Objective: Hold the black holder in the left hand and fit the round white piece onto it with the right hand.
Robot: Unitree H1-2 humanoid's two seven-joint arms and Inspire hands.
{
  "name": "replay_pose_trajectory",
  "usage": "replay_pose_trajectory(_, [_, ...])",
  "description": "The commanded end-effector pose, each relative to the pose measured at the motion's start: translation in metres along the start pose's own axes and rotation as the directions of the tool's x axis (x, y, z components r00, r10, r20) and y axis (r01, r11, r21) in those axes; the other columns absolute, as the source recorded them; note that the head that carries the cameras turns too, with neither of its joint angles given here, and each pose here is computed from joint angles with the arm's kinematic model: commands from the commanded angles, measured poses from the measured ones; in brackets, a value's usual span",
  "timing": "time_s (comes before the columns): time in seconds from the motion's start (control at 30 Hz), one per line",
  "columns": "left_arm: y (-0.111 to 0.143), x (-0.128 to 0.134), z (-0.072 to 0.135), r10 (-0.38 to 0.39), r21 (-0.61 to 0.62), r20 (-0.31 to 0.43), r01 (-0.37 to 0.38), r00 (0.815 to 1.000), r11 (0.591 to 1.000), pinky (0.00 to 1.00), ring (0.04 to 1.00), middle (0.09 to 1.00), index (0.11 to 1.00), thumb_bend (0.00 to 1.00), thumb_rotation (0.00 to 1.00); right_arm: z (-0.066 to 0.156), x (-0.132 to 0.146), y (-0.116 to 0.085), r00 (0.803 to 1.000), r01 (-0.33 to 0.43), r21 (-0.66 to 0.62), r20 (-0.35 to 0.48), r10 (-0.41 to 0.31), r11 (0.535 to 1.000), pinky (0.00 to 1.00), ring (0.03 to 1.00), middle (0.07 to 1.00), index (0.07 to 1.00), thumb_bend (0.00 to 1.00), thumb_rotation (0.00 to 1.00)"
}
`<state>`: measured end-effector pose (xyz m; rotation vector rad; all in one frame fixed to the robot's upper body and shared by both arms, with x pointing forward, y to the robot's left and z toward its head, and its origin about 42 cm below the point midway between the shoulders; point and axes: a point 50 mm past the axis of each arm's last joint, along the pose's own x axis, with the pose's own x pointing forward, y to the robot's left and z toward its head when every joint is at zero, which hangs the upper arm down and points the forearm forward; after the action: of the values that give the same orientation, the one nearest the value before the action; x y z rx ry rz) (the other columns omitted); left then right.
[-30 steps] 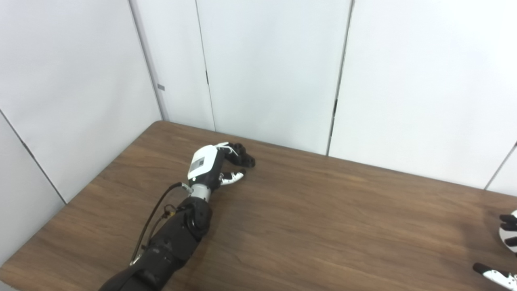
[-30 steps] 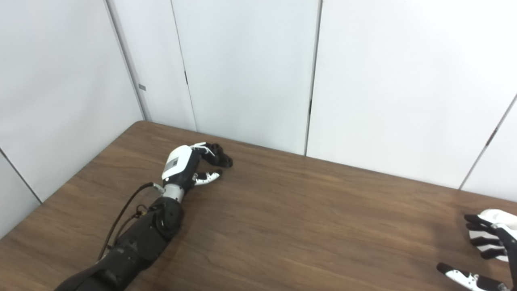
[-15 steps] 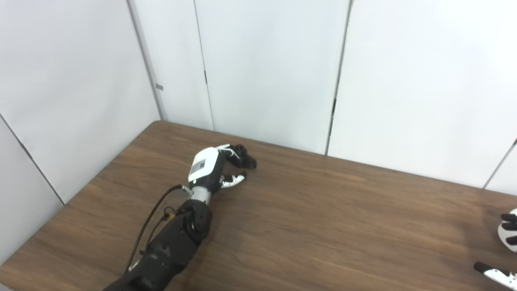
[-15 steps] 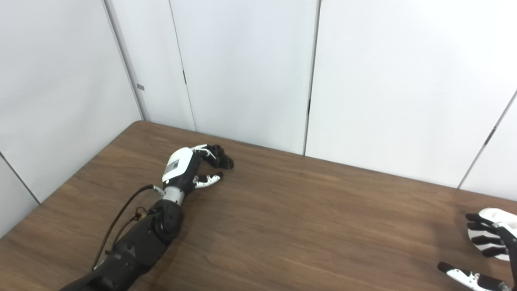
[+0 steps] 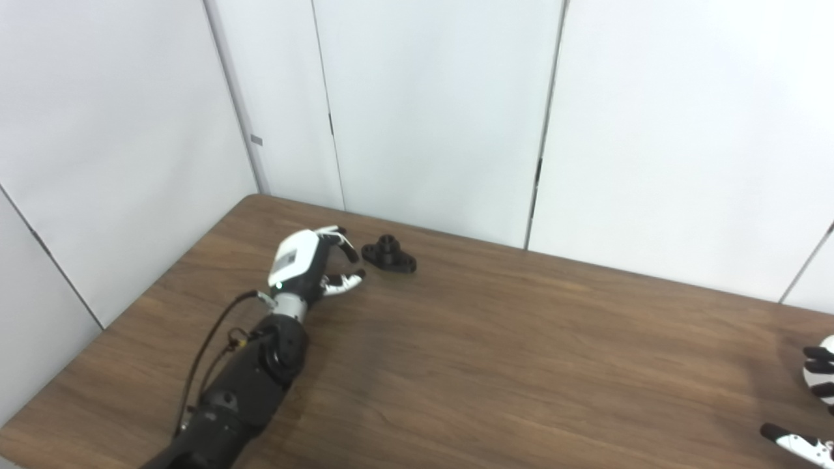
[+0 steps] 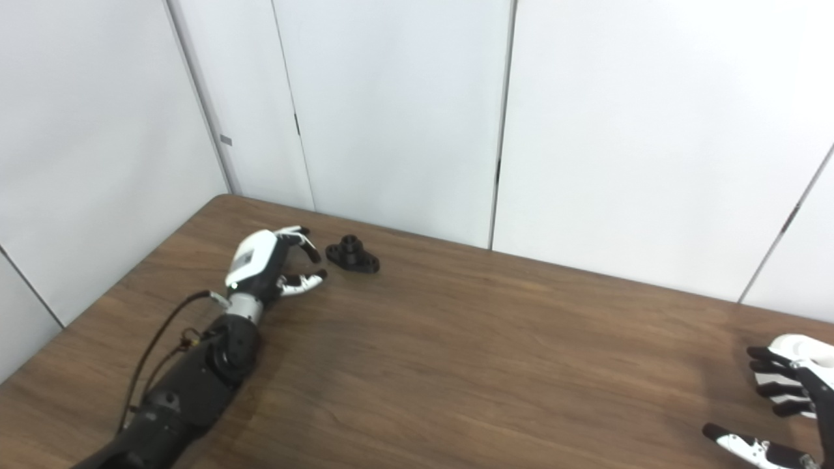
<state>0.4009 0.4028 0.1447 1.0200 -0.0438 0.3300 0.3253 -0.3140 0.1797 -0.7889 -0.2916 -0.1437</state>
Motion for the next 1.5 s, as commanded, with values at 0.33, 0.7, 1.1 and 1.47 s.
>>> replay_pose_trajectory(0.33, [0.038, 0.034, 0.011, 0.114, 0.042, 0.071, -0.117, 0.991, 0.992, 0.71, 0.873, 0.862, 0.57, 0.77, 0.19, 0.01, 0.012, -0.011, 0.994, 0.056, 0.004, 0.09, -0.056, 0.998, 0.51, 0.609, 0.695, 0.717, 0.67, 0.0])
replay_pose_trajectory(0.7, [0.059, 0.065, 0.031, -0.075, 0.166, 0.035, 0.068, 0.997, 0.984, 0.89, 0.991, 0.997, 0.82, 1.0, 0.29, 0.012, 0.009, -0.014, 0.995, 0.053, 0.001, 0.079, -0.053, 0.999, 0.51, 0.608, 0.697, 0.725, 0.66, 0.02])
replay_pose_trajectory(1.1, [0.071, 0.083, 0.045, -0.159, 0.243, 0.081, 0.135, 0.984, 0.961, 0.9, 1.0, 0.991, 0.764, 1.0, 0.22, 0.013, 0.003, -0.014, 0.996, 0.053, 0.005, 0.069, -0.053, 0.999, 0.49, 0.594, 0.693, 0.722, 0.66, 0.06])
replay_pose_trajectory(1.47, [0.068, 0.091, 0.051, -0.216, 0.32, 0.144, 0.162, 0.966, 0.934, 0.86, 0.987, 0.957, 0.692, 1.0, 0.15, 0.016, -0.004, -0.012, 0.997, 0.057, 0.007, 0.06, -0.057, 0.998, 0.49, 0.593, 0.691, 0.721, 0.66, 0.04])
